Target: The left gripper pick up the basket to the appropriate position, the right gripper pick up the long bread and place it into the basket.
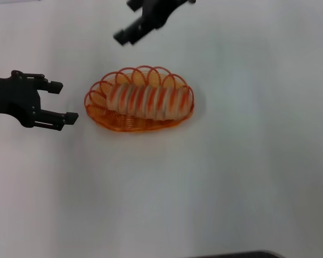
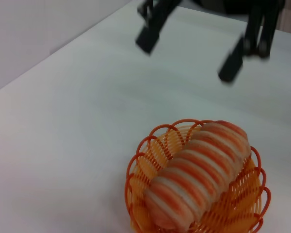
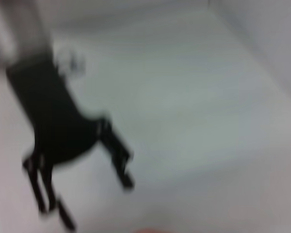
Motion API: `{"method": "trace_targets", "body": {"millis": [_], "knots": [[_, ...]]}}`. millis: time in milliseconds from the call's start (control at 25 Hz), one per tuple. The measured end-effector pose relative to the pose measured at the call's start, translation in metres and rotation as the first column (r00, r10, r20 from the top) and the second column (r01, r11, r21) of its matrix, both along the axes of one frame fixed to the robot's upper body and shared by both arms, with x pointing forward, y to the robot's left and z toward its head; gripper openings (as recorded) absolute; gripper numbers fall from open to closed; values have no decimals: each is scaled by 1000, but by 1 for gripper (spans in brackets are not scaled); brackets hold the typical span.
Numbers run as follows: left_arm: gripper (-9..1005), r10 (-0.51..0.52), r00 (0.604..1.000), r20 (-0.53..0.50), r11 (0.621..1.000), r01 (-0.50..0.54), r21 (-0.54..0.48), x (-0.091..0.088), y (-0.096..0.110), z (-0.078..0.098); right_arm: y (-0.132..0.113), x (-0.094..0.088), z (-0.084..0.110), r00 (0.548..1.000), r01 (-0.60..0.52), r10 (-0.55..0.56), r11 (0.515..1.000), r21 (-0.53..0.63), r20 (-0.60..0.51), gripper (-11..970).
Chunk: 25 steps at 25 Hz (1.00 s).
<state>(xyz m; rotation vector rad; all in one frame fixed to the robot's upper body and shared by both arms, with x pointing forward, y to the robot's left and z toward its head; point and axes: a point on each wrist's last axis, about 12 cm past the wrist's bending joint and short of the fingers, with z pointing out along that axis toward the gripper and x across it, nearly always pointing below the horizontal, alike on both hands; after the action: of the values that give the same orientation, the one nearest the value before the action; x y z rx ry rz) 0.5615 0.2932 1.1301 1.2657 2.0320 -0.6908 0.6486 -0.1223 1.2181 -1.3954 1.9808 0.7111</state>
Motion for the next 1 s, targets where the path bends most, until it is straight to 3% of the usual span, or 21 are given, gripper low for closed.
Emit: {"method": "trace_targets", "body": {"millis": [160, 360, 680, 1000], "knots": [[849, -1, 1000, 1, 1000, 1, -2, 0, -1, 0, -38, -7, -7, 997, 71, -66, 968, 239, -28, 957], [848, 0, 1000, -2, 1000, 0, -18, 0, -2, 0, -82, -35, -36, 998, 66, -63, 925, 374, -20, 957], [848, 20, 1000, -17, 1000, -20, -22, -3, 1, -7, -134, -86, -99, 989, 148, -148, 919, 365, -28, 957], [849, 66, 998, -21, 998, -67, -19, -9, 7, -16, -175, -122, -133, 968, 215, -244, 924, 317, 55, 958]]}}
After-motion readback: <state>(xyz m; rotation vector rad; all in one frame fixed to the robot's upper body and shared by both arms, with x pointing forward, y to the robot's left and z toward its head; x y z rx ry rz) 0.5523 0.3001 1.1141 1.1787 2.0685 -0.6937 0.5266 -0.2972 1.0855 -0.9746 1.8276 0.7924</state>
